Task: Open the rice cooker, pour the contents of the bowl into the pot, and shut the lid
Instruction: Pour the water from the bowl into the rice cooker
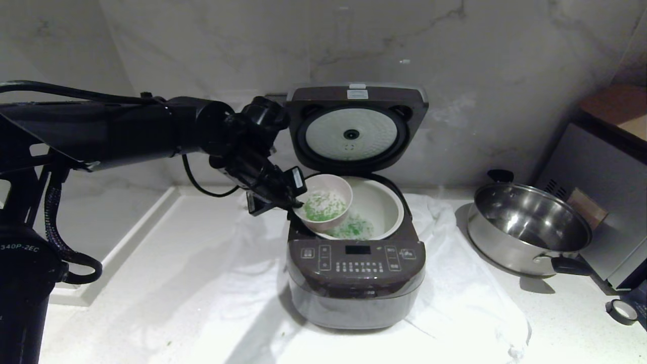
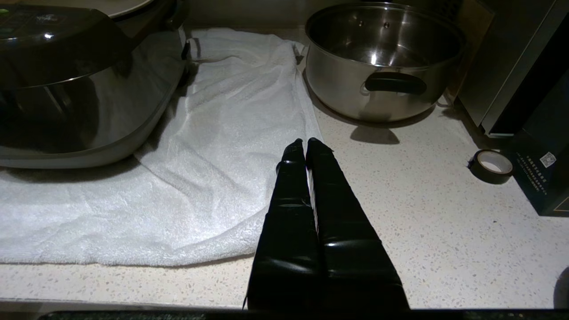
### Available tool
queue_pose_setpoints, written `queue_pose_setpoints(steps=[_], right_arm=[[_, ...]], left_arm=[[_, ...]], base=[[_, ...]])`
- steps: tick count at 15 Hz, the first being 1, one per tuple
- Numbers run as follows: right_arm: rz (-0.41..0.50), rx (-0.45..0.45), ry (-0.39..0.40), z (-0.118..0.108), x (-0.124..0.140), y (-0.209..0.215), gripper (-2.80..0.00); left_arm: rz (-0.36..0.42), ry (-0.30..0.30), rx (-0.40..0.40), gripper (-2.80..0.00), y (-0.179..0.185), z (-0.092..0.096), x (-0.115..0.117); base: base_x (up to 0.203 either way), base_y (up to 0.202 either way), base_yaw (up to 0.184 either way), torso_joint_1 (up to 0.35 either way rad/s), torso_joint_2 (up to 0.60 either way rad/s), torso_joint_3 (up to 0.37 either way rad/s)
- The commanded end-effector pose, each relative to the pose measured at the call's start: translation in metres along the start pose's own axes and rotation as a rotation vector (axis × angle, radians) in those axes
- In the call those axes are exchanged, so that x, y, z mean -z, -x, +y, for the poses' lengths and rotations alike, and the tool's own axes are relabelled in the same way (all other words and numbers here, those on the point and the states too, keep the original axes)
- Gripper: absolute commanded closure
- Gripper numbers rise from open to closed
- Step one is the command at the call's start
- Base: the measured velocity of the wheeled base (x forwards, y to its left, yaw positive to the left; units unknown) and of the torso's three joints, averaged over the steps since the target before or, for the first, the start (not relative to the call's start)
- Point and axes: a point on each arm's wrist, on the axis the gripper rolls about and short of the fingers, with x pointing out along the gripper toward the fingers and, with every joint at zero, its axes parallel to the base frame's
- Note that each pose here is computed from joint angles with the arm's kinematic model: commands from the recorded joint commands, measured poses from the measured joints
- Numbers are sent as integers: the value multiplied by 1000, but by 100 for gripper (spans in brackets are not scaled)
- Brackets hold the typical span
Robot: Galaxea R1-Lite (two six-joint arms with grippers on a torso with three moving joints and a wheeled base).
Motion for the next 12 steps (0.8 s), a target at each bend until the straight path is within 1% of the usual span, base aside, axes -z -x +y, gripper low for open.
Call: queue_pose_setpoints(steps=[1,2,4,6,9,10,11,12], right_arm=[[1,-1,0,0,0,0,0],[0,-1,0,0,0,0,0],[1,-1,0,0,0,0,0],[1,-1,0,0,0,0,0],[1,-1,0,0,0,0,0],[0,-1,0,0,0,0,0],[1,0,0,0,0,0,0],[1,0,0,0,0,0,0]], left_arm=[[-20,-43,29,0,-8,-19,12],[-44,-56,31,0,-11,-25,14],[-116,-79,-11,0,-25,-34,19],[-192,-97,-83,0,-44,-39,24],[-275,-99,-205,0,-67,-34,26],[-322,-94,-227,0,-69,-34,24],[-363,-92,-233,0,-70,-36,22],[-380,-96,-224,0,-69,-41,25]], base=[[0,0,0,0,0,0],[0,0,0,0,0,0],[0,0,0,0,0,0],[0,0,0,0,0,0],[0,0,0,0,0,0],[0,0,0,0,0,0],[0,0,0,0,0,0],[0,0,0,0,0,0]])
